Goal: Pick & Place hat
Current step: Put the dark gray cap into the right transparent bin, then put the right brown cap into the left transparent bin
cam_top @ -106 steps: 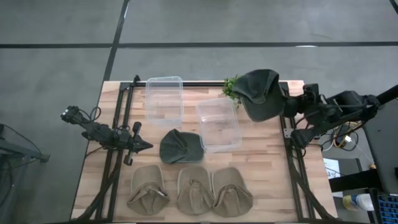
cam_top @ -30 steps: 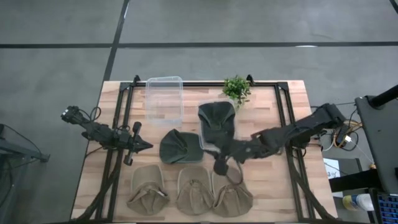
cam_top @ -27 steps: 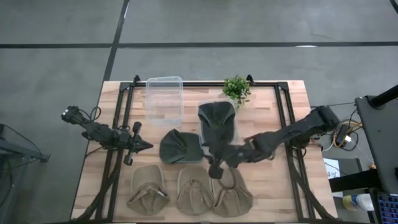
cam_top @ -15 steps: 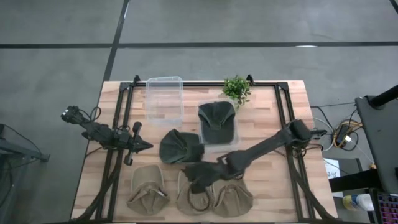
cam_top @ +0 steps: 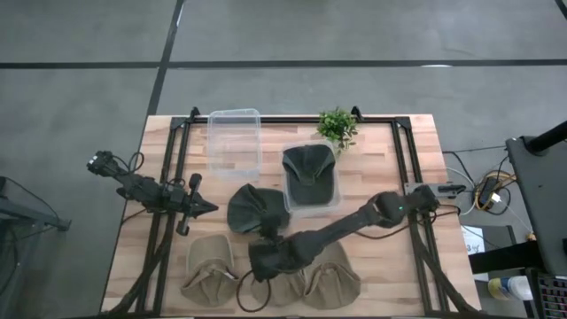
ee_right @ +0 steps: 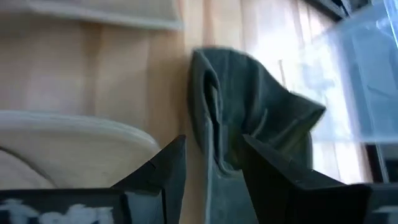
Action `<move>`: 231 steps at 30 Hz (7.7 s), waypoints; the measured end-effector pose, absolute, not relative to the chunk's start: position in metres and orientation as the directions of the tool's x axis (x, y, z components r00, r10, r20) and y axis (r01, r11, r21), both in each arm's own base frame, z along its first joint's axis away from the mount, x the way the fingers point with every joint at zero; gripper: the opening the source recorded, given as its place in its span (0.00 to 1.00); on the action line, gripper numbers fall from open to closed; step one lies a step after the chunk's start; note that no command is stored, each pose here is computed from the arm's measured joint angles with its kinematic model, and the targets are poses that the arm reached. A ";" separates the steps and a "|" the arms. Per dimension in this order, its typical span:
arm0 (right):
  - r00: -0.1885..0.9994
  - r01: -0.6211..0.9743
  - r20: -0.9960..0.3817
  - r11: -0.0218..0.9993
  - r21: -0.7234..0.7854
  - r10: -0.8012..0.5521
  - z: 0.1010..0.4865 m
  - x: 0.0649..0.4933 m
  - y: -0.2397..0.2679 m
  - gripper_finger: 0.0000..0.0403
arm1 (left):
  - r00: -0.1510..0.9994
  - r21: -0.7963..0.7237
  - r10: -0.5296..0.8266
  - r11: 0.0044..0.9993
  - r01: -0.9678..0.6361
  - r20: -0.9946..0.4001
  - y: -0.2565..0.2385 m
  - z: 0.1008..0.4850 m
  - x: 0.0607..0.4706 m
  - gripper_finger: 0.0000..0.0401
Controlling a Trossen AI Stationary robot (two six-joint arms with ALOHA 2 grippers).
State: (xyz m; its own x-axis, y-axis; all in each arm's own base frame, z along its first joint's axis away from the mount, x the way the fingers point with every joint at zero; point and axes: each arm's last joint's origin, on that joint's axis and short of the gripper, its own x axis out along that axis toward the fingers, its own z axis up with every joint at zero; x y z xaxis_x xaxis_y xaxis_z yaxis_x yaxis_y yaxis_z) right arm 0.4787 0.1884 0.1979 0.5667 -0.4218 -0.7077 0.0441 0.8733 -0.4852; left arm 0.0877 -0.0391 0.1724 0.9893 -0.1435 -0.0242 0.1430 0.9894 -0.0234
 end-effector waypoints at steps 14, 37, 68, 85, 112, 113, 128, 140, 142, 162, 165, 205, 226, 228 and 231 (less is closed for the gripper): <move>0.445 0.077 -0.762 0.868 -0.490 -0.470 0.173 0.481 0.179 0.35 | 0.989 -0.022 -0.143 0.989 0.143 -0.027 -0.039 0.172 0.088 0.00; 0.393 0.102 -0.811 0.897 -0.429 -0.432 0.160 0.484 0.167 0.15 | 0.989 -0.022 -0.143 0.989 0.143 -0.027 -0.039 0.172 0.088 0.00; 0.529 0.194 -0.647 0.821 -0.537 -0.549 0.226 0.477 0.177 0.03 | 0.989 -0.022 -0.143 0.990 0.143 -0.027 -0.039 0.172 0.088 0.00; 0.579 0.072 -0.754 0.941 -0.330 -0.309 0.271 0.457 0.187 0.03 | 0.989 -0.017 -0.143 0.990 0.143 -0.027 -0.039 0.172 0.088 0.00; 0.677 -0.026 -0.731 0.990 -0.138 -0.084 0.327 0.452 0.161 0.03 | 0.989 -0.019 -0.143 0.990 0.143 -0.027 -0.039 0.172 0.088 0.00; 0.684 0.014 -0.720 0.989 -0.150 -0.119 0.332 0.449 0.159 0.03 | 0.989 -0.019 -0.143 0.990 0.143 -0.027 -0.039 0.172 0.088 0.00; 0.589 0.602 -0.624 0.794 -0.086 -0.514 0.400 0.377 0.119 0.03 | 0.989 -0.019 -0.143 0.990 0.143 -0.027 -0.039 0.172 0.088 0.00; 0.420 0.794 -0.729 0.607 0.007 -0.541 0.395 0.358 0.086 0.03 | 0.989 -0.022 -0.143 0.990 0.143 -0.025 -0.039 0.172 0.088 0.00; 0.397 0.812 -0.759 0.584 0.027 -0.517 0.390 0.362 0.079 0.03 | 0.989 -0.024 -0.144 0.989 0.143 -0.025 -0.039 0.172 0.088 0.00; 0.133 0.857 -0.894 0.503 -0.113 -0.428 0.294 0.385 0.050 0.15 | 0.989 -0.025 -0.143 0.989 0.143 -0.023 -0.039 0.172 0.088 0.00; 0.179 0.846 -0.890 0.527 -0.079 -0.420 0.290 0.391 0.050 0.22 | 0.989 -0.025 -0.144 0.989 0.143 -0.023 -0.039 0.172 0.088 0.00; 0.370 0.516 -0.929 0.838 0.177 -0.031 0.344 0.332 0.216 0.22 | 0.990 -0.027 -0.144 0.989 0.143 -0.007 -0.039 0.174 0.088 0.00; -0.091 0.783 -0.973 0.588 -0.201 -0.212 0.228 0.280 0.232 0.39 | 0.989 -0.108 -0.148 0.983 0.148 0.008 -0.039 0.175 0.088 0.00; -0.109 0.778 -0.968 0.587 -0.225 -0.227 0.222 0.278 0.230 0.38 | 0.989 -0.114 -0.148 0.982 0.149 0.021 -0.039 0.177 0.088 0.00; -0.120 0.773 -0.963 0.586 -0.242 -0.240 0.216 0.278 0.227 0.38 | 0.988 -0.118 -0.148 0.982 0.151 0.031 -0.039 0.178 0.088 0.00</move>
State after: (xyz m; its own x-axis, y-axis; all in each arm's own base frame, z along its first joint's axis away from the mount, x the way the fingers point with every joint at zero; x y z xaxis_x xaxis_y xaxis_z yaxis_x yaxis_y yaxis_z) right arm 0.2776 0.2275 0.2161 -0.1196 -0.2396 -0.9635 0.7734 0.5860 -0.2418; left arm 0.0879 -0.0394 0.1778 0.9885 -0.1480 0.0315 0.1507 0.9815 -0.1179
